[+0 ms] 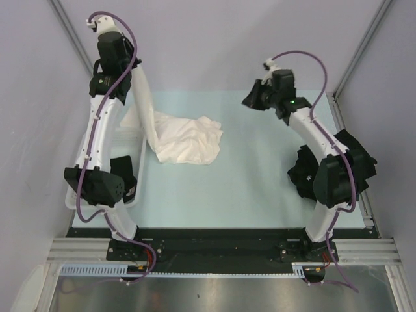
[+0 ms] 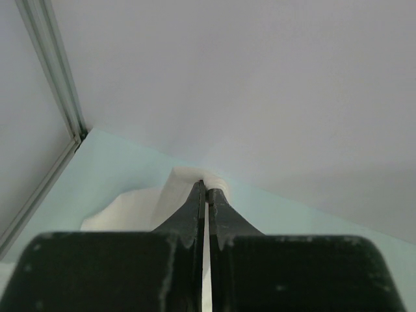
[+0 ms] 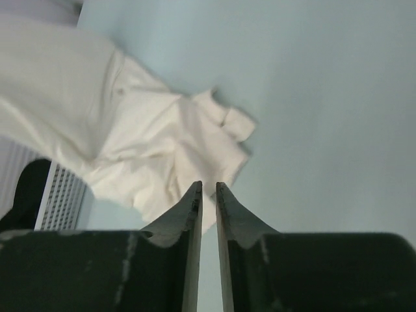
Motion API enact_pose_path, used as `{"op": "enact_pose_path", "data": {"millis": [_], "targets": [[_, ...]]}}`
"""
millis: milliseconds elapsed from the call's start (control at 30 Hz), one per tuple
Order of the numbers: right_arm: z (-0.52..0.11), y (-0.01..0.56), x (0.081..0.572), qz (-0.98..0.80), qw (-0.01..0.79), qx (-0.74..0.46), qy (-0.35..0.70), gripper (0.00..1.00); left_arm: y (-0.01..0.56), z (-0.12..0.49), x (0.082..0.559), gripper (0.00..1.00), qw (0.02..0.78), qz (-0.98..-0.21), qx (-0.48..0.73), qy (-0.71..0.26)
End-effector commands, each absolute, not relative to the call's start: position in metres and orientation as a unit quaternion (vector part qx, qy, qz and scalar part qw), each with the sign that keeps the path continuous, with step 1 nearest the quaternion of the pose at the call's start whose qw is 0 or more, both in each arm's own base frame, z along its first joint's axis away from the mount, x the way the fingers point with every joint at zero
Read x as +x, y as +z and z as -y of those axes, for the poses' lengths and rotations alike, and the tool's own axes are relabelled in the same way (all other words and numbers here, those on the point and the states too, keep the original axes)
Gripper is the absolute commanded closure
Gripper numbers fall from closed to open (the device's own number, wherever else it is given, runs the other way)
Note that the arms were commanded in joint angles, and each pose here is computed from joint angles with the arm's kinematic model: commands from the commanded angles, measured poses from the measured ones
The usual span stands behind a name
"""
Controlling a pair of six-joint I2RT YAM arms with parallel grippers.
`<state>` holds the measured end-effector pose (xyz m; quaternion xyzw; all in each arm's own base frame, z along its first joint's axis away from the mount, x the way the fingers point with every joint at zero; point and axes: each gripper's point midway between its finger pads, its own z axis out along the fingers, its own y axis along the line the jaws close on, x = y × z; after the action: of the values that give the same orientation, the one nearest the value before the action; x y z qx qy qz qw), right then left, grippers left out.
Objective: Fold and stack the t-shirts
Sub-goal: Flatten out the tshirt
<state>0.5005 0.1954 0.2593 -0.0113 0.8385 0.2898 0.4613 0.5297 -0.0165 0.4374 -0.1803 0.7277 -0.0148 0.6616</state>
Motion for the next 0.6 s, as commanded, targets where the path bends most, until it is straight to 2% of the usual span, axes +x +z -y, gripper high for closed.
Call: {"op": "enact_pose_path", "data": {"millis": [0, 200, 567], "targets": [[-0.251, 0.295, 0.455, -0.811, 0.482, -0.087, 0.318, 0.8, 0.461, 0.019, 0.499, 1.0, 0.682, -0.711, -0.169, -0.025], [-0.316, 0.251, 0.398, -0.835, 0.414, -0.16, 0.326, 0.74, 0.448, 0.016, 0.484, 1.0, 0.674, -0.721, -0.159, -0.012], [-0.401, 0.181, 0.324, -0.832, 0.36, -0.277, 0.317, 0.71, 0.448, 0.012, 0.467, 1.0, 0.676, -0.721, -0.151, -0.003]]}}
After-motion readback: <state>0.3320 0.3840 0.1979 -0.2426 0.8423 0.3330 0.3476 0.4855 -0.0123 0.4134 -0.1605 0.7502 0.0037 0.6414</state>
